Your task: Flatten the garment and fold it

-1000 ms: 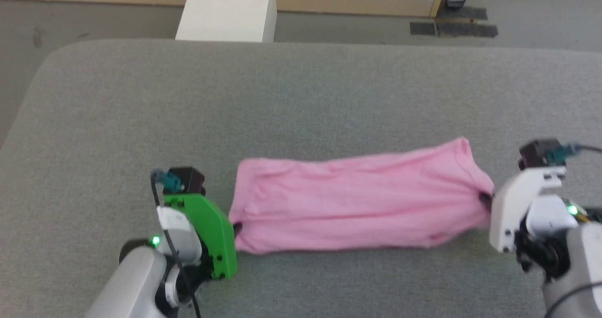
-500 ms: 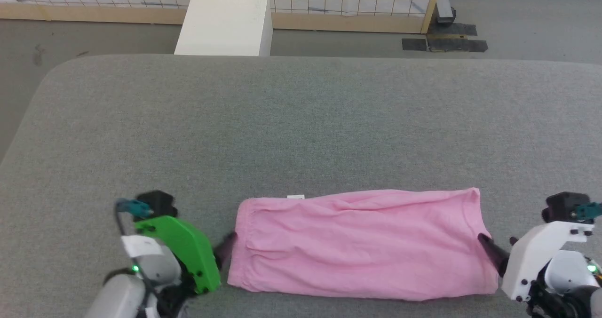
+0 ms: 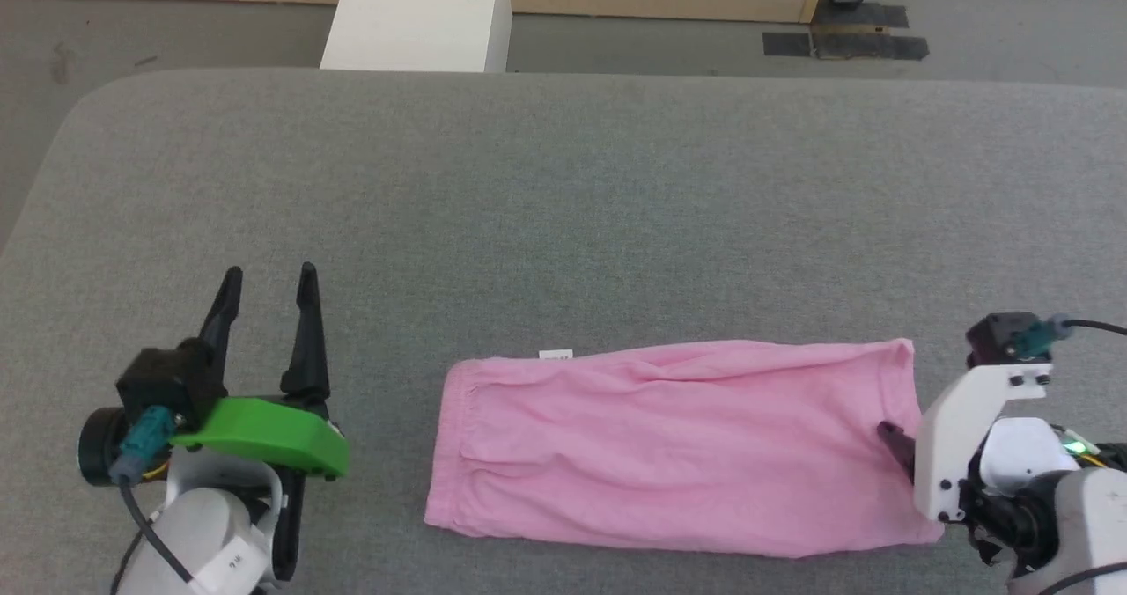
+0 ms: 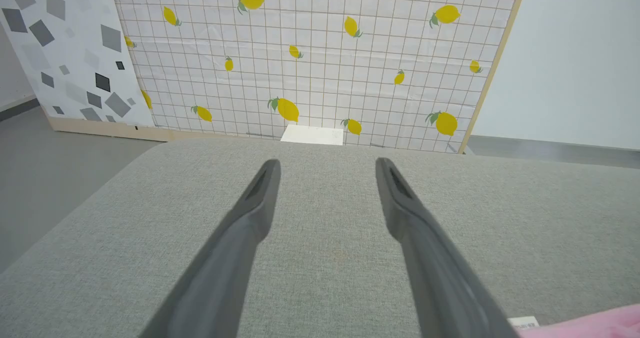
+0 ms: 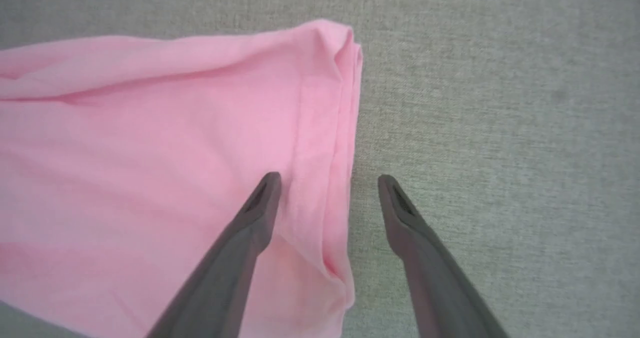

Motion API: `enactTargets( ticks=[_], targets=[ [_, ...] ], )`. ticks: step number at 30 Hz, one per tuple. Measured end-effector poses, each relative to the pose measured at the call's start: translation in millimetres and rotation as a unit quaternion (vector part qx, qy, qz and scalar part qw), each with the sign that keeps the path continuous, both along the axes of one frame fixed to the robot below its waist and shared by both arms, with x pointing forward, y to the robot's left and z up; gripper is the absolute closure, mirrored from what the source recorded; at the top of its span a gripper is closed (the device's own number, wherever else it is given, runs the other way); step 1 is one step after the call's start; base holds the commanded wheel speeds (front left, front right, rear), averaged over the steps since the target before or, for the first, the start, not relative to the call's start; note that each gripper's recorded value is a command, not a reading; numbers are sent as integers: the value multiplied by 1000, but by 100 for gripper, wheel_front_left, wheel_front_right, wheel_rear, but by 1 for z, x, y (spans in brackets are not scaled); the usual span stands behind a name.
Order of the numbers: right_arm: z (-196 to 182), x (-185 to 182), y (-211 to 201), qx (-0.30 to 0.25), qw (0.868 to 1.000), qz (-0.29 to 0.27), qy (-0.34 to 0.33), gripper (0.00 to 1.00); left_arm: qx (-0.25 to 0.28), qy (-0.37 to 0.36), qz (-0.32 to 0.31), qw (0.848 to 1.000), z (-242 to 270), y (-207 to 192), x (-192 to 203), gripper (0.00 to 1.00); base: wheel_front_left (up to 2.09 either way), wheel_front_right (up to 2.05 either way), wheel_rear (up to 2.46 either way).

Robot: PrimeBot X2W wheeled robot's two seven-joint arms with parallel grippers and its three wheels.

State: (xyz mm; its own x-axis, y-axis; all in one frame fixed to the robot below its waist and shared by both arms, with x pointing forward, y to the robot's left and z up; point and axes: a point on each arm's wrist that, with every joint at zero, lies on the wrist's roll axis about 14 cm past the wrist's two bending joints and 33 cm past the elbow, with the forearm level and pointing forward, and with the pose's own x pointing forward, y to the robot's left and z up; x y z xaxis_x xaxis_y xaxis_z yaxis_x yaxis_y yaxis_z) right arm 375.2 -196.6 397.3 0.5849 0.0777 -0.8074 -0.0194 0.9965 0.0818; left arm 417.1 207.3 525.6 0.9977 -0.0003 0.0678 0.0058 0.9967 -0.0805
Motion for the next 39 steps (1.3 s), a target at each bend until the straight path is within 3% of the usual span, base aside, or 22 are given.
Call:
enactTargets(
  ticks=[6,7,8,9,15,21,25,32,39],
  targets=[
    [-22,-5,4,-7,999,16,46,0,16,-16,-2,1000,-1,-4,3,0,0,0,0],
    [-23,-5,4,-8,999,16,49,17,15,-17,-4,1000,-1,-6,3,0,0,0,0],
    [-23,-4,3,-8,999,16,49,82,13,-19,-5,1000,0,-8,4,0,0,0,0],
    [-23,-3,3,-7,999,15,48,100,12,-20,-5,1000,0,-9,4,0,0,0,0],
    [-18,-1,-20,-6,999,-14,40,100,8,-26,-5,1000,3,-10,6,0,0,0,0],
    [-8,-7,-87,-59,995,-69,42,100,6,-34,-5,999,8,-10,5,0,0,0,0],
    [-1,-9,-108,-81,992,-85,42,100,5,-38,-3,999,11,-9,3,0,0,0,0],
    [31,1,-88,-101,995,-24,6,100,8,-42,-5,999,15,-9,-8,0,0,0,0],
    [60,-15,-28,-83,994,74,-18,100,9,-45,3,999,17,-3,-20,0,0,0,0]
  ],
)
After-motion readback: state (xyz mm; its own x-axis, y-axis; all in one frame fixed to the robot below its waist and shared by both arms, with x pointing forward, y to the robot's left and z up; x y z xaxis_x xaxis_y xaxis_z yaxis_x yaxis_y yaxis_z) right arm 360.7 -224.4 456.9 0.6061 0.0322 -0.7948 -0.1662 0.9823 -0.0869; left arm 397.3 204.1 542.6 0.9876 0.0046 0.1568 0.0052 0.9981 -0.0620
